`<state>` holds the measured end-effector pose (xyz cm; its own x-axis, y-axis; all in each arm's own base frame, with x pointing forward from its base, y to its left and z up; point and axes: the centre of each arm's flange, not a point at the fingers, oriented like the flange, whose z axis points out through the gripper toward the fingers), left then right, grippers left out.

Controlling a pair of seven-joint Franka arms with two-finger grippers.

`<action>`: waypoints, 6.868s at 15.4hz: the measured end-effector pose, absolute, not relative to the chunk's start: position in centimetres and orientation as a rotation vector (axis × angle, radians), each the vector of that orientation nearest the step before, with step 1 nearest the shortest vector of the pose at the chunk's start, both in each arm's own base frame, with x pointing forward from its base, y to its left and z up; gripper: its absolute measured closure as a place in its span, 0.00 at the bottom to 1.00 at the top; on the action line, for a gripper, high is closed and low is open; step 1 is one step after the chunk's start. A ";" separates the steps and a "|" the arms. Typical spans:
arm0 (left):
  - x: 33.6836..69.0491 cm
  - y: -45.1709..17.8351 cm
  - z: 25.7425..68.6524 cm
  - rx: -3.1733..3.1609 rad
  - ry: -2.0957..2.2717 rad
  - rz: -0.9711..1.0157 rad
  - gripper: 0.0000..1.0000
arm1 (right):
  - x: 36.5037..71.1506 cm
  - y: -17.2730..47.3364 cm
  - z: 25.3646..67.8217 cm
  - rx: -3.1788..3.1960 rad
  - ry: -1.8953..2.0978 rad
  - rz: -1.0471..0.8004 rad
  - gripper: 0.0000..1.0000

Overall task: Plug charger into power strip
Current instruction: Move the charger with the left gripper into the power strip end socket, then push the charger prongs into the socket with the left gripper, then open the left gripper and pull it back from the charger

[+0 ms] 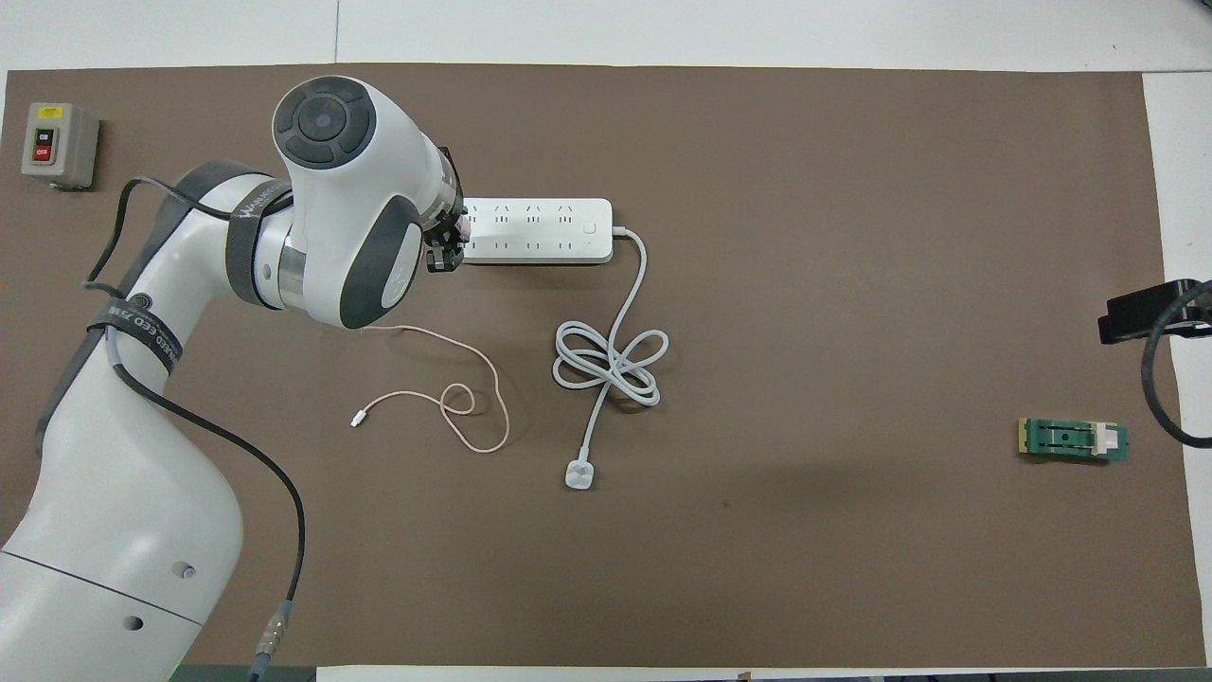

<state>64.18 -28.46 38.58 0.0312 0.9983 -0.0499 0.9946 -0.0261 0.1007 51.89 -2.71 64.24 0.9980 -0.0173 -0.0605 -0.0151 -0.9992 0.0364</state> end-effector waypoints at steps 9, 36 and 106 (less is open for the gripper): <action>64.4 -28.7 36.1 2.191 2.121 0.043 0.71 | 51.9 -2.7 64.2 3.104 -0.025 -0.094 0.00; 64.0 -29.6 35.5 2.234 2.085 0.060 0.71 | 51.9 -2.7 64.3 3.104 -0.024 -0.093 0.00; 61.1 -21.7 54.8 2.188 2.036 -0.099 0.00 | 51.9 -2.6 64.3 3.104 -0.023 -0.092 0.00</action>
<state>61.06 -21.70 54.85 0.0763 0.9856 -0.1508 0.9956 -0.0671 0.0653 51.89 -2.62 64.30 0.9981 -0.0157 -0.0591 -0.0135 -0.9992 0.0365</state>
